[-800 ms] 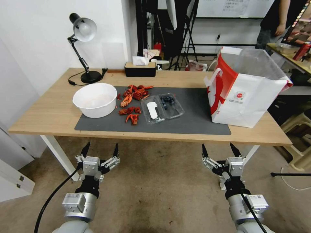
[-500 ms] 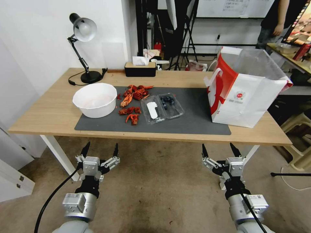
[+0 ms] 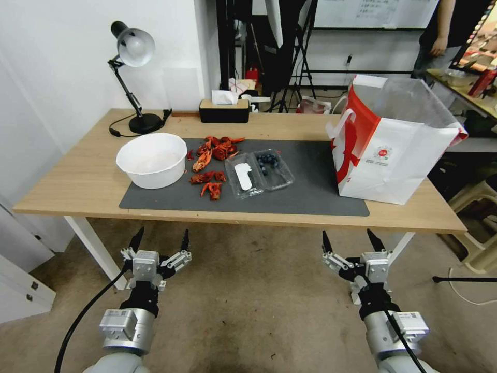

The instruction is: Close the takeout container lid, then place the container into the takeout bag.

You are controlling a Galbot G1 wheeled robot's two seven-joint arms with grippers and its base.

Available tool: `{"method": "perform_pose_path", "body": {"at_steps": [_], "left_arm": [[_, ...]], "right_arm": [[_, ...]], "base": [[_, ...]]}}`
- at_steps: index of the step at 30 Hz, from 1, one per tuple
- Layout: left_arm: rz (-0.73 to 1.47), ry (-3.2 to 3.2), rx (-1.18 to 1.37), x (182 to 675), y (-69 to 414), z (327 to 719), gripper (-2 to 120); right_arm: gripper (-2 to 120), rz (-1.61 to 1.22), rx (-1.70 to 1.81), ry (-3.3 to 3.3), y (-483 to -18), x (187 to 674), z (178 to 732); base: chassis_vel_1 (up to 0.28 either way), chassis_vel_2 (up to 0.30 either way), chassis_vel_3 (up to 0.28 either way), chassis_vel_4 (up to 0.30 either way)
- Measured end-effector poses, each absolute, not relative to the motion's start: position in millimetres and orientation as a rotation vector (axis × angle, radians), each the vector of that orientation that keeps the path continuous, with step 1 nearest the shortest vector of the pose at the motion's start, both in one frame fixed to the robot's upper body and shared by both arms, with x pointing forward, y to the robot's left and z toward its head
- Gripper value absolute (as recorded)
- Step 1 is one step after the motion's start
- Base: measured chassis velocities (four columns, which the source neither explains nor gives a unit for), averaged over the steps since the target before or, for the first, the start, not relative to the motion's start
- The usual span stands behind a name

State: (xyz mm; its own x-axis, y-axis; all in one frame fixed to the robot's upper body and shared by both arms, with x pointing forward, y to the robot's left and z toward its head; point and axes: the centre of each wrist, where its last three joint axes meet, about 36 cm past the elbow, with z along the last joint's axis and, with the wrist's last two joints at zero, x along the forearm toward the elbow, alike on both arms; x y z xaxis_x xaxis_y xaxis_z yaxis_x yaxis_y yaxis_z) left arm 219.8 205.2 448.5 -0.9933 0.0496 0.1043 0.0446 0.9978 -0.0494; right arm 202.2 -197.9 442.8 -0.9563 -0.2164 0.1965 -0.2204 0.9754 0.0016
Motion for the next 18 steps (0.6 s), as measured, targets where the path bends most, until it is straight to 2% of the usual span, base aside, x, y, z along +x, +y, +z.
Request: {"method": "perform_pose_path", "body": {"at_steps": [5,7,18], "left_arm": [[0.327,-2.889,-0.141,207.8,181.0,469.7,100],[0.360,-2.871,-0.154,207.1,178.0,469.7,100],[0.356,-2.888,-0.147,208.6,179.2,463.6,100]], "right_arm": [[100,-0.013,0.418,-2.868,-191.4,195.1,448.8],[100,-0.013,0.418,-2.869,-191.8,195.1,448.9],[100,0.002,0.429,-2.915,-200.7,199.2,445.9]], "base": [[0.000,0.000,0.000,0.000],[0.000,0.000,0.000,0.000],[0.000,0.000,0.000,0.000]]}}
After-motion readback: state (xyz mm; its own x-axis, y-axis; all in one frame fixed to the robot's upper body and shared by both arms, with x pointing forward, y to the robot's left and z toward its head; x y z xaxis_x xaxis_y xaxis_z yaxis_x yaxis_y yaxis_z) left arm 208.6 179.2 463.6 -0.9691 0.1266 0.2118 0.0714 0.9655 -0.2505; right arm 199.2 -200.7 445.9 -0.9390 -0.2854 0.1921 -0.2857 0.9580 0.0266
